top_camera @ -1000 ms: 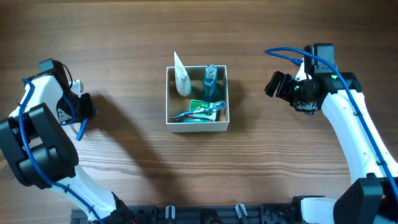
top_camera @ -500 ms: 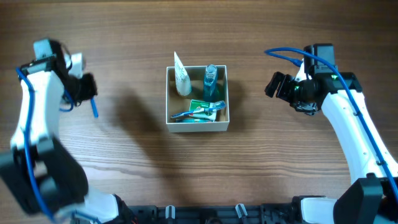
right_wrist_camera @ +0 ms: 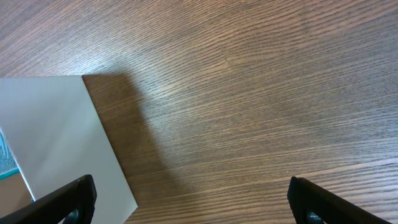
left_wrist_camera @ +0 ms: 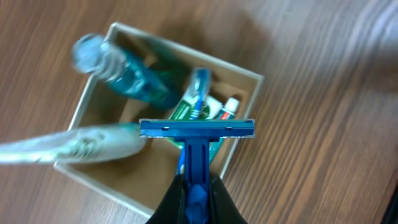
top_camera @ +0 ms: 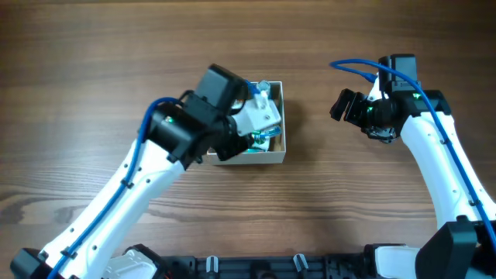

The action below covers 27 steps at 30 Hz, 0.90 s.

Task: Pack container
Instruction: 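Lower the razor into the box and release it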

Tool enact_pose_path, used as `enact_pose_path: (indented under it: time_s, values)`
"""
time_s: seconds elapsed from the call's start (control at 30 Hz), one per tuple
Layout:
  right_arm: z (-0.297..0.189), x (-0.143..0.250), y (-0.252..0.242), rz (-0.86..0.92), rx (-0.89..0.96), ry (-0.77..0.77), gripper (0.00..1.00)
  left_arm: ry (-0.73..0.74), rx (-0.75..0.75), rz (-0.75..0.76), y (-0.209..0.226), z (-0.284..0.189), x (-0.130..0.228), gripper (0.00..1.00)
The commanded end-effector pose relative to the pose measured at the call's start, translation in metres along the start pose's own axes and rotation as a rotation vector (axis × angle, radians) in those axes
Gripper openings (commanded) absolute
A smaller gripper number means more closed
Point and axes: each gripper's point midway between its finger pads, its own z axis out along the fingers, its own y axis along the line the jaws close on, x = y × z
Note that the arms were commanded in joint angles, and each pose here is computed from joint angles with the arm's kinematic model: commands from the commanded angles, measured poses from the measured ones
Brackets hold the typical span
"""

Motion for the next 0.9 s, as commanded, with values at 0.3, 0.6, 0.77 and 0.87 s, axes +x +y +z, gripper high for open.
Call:
enact_pose_path:
  time_s: [0.3, 0.6, 0.77, 0.87]
  values:
    - [0.003, 0.002, -0.003, -0.007, 0.010, 0.012, 1.00, 0.248, 0.132, 0.226, 0.011, 0.128, 0.045, 0.04]
    - [0.003, 0.000, -0.004, -0.010, 0.018, 0.003, 1.00, 0.257, -0.007, 0.184, 0.035, 0.099, 0.040, 0.68]
    - [-0.003, -0.018, -0.010, -0.047, 0.070, -0.074, 1.00, 0.012, -0.224, 0.042, 0.052, -0.008, -0.001, 1.00]
    - [-0.034, -0.051, 0.024, -0.192, 0.023, -0.229, 1.00, -0.051, -0.328, -0.255, 0.081, -0.054, 0.023, 1.00]
